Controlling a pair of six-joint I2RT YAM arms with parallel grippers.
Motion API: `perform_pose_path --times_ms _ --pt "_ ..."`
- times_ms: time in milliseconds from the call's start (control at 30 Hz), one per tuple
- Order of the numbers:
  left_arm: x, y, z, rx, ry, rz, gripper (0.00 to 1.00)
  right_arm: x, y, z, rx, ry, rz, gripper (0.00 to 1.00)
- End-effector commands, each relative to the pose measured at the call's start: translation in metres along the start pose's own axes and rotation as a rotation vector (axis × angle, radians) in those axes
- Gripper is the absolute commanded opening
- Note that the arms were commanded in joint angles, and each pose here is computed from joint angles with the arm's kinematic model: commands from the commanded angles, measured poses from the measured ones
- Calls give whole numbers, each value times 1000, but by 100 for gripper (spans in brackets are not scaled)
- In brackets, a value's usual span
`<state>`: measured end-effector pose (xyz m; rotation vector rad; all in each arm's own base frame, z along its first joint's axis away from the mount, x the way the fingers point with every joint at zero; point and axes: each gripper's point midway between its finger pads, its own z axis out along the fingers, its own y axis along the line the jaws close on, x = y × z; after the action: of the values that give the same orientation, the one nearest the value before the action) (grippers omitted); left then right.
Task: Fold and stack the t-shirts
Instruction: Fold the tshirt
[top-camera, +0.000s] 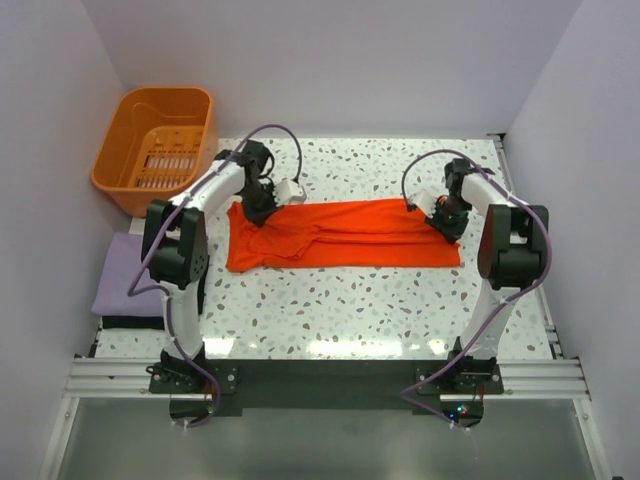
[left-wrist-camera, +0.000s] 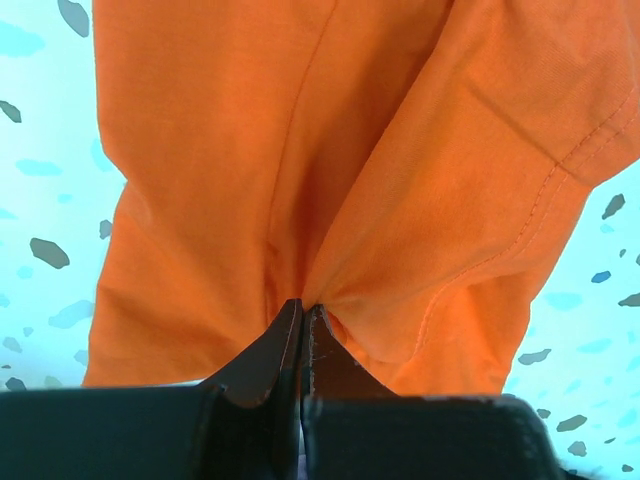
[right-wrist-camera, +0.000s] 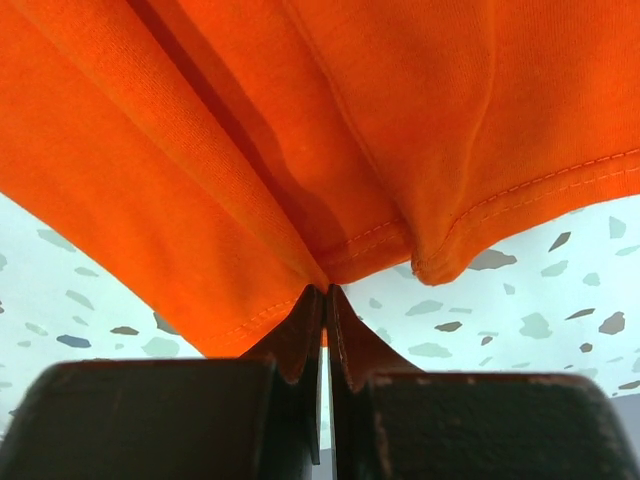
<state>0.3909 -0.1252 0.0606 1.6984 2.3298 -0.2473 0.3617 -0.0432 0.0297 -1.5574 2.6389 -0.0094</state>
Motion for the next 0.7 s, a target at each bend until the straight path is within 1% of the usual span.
perform_pose_path --times_ms 0,33,67,100,133,167,200,267,300,400,433,467,533,567,600,667 --pt "-6 20 -4 -54 -17 12 0 -4 -18 -3 61 1 13 0" --pt "-7 23 -3 -63 -21 8 2 -5 -18 -2 61 4 15 2" --pt "-8 24 -3 -69 -22 -9 7 -6 -20 -4 68 0 19 4" --pt "-8 26 -3 -75 -21 -21 18 -7 -19 -5 70 -2 31 8" --pt "-7 27 -5 -78 -21 -33 23 -7 -19 -7 69 -5 37 19" --pt "-7 29 -9 -83 -30 -55 28 -7 -19 -9 76 -5 47 24" --pt "-6 29 -14 -85 -37 -71 37 -8 -20 -17 94 -14 57 31" --pt "-7 29 -32 -89 -82 -124 45 -4 -19 -26 104 -19 77 36" --pt "-5 27 -37 -85 -91 -145 47 -4 -18 -39 124 -31 90 39" --pt "9 13 -57 -31 -134 -249 50 1 -5 -55 115 -39 106 40" --pt "10 3 -67 -4 -167 -272 51 2 2 -64 120 -51 108 40" --pt "26 -5 -64 25 -161 -330 52 2 8 -67 109 -62 108 40" --pt "35 -19 -69 53 -187 -370 53 10 27 -70 83 -54 108 38" --pt "51 -29 -62 84 -174 -415 54 12 35 -68 64 -53 107 37" --pt "53 -33 -63 87 -188 -424 54 14 41 -66 55 -49 106 37" --pt "64 -44 -55 111 -184 -467 58 19 53 -57 36 -37 109 36"
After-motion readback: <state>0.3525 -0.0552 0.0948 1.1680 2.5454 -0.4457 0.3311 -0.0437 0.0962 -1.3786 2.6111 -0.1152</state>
